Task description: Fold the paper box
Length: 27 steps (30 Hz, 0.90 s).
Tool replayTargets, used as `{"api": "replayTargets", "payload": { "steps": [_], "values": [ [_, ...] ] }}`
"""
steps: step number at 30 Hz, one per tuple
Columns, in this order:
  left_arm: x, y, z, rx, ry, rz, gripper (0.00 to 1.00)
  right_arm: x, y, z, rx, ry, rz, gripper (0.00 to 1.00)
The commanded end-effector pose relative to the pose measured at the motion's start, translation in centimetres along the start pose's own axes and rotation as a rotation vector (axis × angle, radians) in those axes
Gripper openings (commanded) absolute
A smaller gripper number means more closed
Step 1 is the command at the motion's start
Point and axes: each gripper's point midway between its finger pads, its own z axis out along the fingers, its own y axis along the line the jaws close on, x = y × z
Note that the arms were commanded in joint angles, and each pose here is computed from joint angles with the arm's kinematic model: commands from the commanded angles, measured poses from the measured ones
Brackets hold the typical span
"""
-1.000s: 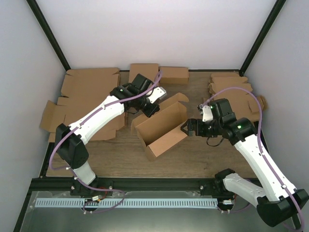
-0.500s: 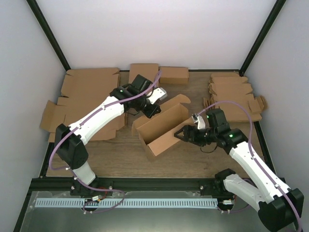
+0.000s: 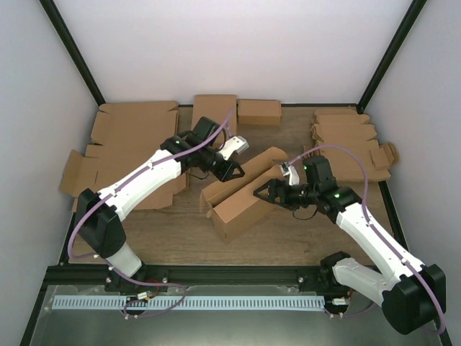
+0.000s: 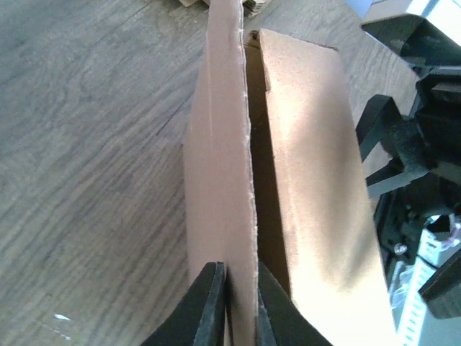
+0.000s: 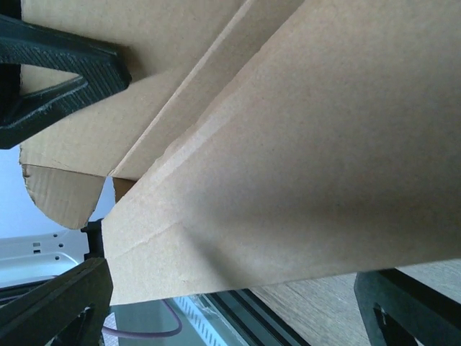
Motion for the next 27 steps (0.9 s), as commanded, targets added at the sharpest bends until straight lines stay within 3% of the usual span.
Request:
{"api": "replayTargets", "payload": {
  "steps": [1, 3, 5, 18, 27],
  "values": [
    [0.0, -2.0, -0.6, 0.067, -0.017, -0.004, 0.17, -0.2, 0.7, -0.2, -0.014, -0.008, -0.059, 0.96],
    [0.1, -1.8, -0.8, 0.047, -0.024, -0.006, 0.28, -0.2, 0.2, -0.3, 0.017, -0.019, -0.058, 0.97],
    [-0.1, -1.4, -1.4, 0.012, -0.044, -0.018, 0.45, 0.0, -0.4, -0.5, 0.042, -0.024, -0.057, 0.97],
    [0.5, -1.5, -5.8, -0.086, -0.135, -0.081, 0.83, 1.9, -3.0, -0.4, 0.119, -0.007, -0.040, 0.98],
    [5.1, -4.1, -10.1, -0.087, -0.155, -0.095, 0.85, 2.1, -3.9, -0.3, 0.153, 0.001, -0.061, 0.97]
  ]
}}
